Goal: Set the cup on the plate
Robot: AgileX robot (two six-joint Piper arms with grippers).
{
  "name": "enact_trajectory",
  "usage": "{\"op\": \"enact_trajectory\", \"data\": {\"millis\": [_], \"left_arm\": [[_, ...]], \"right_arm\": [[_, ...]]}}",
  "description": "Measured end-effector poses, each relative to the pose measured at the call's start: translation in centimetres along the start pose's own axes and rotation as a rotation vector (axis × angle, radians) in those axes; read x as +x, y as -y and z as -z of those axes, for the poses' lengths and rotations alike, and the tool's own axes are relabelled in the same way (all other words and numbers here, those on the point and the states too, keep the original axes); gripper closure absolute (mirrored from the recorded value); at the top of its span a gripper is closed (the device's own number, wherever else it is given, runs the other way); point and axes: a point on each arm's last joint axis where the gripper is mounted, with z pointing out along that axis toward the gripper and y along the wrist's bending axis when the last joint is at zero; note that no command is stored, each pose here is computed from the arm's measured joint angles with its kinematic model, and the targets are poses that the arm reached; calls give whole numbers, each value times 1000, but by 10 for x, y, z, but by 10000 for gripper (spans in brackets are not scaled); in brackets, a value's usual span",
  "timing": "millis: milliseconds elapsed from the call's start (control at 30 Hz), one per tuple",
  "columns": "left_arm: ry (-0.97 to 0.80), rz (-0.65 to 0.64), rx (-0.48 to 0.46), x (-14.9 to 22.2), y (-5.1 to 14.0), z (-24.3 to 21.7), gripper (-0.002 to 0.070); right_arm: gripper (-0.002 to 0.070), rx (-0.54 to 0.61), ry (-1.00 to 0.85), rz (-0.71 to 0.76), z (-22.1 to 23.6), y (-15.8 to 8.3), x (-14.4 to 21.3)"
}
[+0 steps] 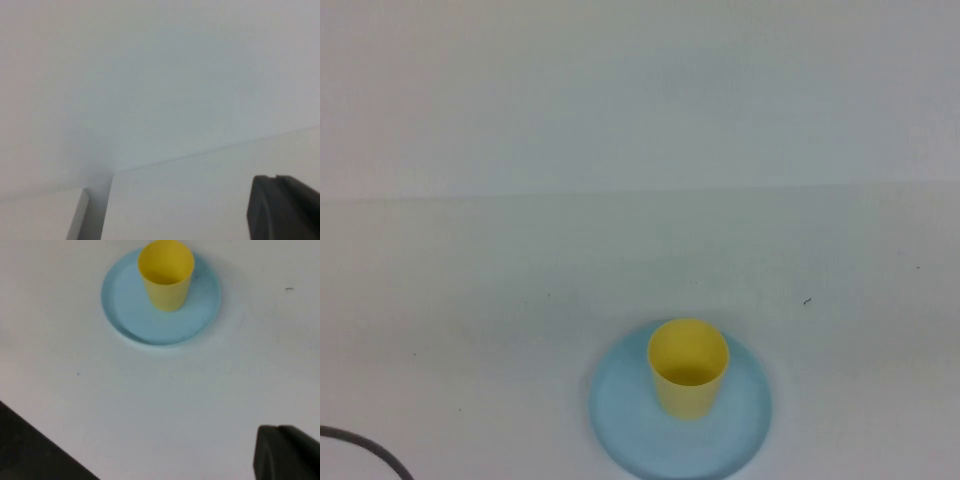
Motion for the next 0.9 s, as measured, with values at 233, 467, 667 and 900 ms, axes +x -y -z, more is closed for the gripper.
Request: {"op": "enact_trajectory", "data": {"millis": [233, 467, 667, 900], "left_arm": [[36, 48, 12, 27, 8, 9, 675], [134, 45, 19, 73, 21, 23, 675], [174, 45, 32, 89, 27, 23, 675], [192, 41, 35, 87, 27, 23, 675]], "right_arm": [[675, -52, 320, -99, 64, 16, 82], [675, -103, 789, -193, 100, 28, 115], [675, 21, 875, -182, 41, 18, 90], [675, 295, 866, -258, -37, 29, 96]]}}
